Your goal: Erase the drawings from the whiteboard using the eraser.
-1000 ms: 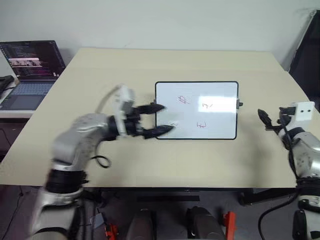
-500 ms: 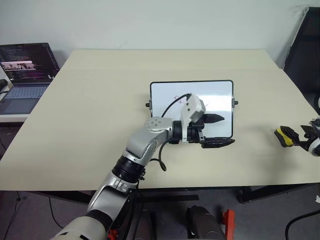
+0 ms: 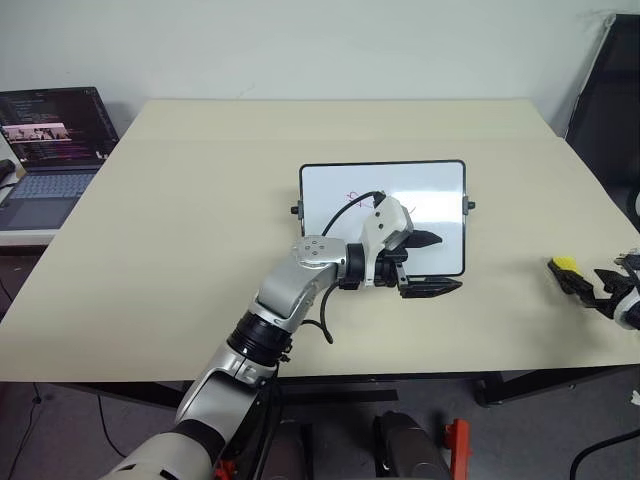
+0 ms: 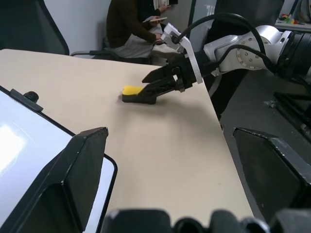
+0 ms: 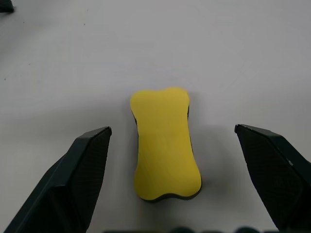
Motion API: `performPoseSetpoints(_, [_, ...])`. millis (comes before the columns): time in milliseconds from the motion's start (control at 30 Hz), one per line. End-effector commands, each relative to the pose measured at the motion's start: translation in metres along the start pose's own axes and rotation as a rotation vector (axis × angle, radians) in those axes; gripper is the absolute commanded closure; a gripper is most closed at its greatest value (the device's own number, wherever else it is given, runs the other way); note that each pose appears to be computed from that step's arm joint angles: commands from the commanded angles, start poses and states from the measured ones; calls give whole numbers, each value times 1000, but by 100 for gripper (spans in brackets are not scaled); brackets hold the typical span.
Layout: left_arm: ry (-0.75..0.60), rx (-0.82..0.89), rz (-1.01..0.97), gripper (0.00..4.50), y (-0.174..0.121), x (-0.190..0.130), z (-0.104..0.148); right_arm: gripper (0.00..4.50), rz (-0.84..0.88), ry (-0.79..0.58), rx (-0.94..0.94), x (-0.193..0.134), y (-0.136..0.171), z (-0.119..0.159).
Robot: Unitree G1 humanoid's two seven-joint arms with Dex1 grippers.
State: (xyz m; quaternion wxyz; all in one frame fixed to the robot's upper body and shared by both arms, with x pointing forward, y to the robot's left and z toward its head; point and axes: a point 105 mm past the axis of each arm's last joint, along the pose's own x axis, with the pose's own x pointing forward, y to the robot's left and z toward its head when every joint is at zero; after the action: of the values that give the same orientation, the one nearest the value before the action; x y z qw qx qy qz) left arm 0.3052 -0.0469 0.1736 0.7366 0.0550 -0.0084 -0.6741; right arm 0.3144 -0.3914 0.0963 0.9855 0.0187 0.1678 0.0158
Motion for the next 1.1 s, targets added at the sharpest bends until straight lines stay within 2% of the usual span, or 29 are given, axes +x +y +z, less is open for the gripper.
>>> performPoseSetpoints(33, [-25, 29, -8, 0, -3, -2, 10, 3, 0, -39, -6, 1, 0, 12])
performPoseSetpoints(67, [-23, 29, -6, 0, -2, -2, 9, 3, 1, -38, -4, 2, 1, 11])
performPoseSetpoints(200, [-24, 27, 6, 0, -1, -4, 9, 88, 0, -37, 1, 4, 1, 9])
performPoseSetpoints(400, [-14, 24, 23, 0, 2, -9, 6, 306, 5, -36, 4, 6, 4, 9])
performPoseSetpoints(433, [-12, 23, 25, 0, 3, -9, 6, 326, 4, -36, 3, 6, 4, 8])
performPoseSetpoints(633, [-7, 27, 38, 0, 6, -12, 5, 333, 26, -90, -16, 3, 10, 23])
performPoseSetpoints(733, [11, 52, 94, 0, 19, -29, 8, 333, 107, -239, -100, -15, 33, 74])
performPoseSetpoints(800, [27, 70, 139, 0, 28, -45, 9, 333, 189, -347, -166, -32, 61, 111])
performPoseSetpoints(900, [54, 91, 213, 0, 38, -87, 12, 335, 403, -491, -327, -60, 132, 160])
performPoseSetpoints(1000, [2, 45, 266, 0, 44, -118, 22, 336, 534, -516, -405, -66, 174, 170])
performPoseSetpoints(1100, [52, 37, 303, 0, 36, -165, 17, 336, 759, -525, -478, -56, 246, 167])
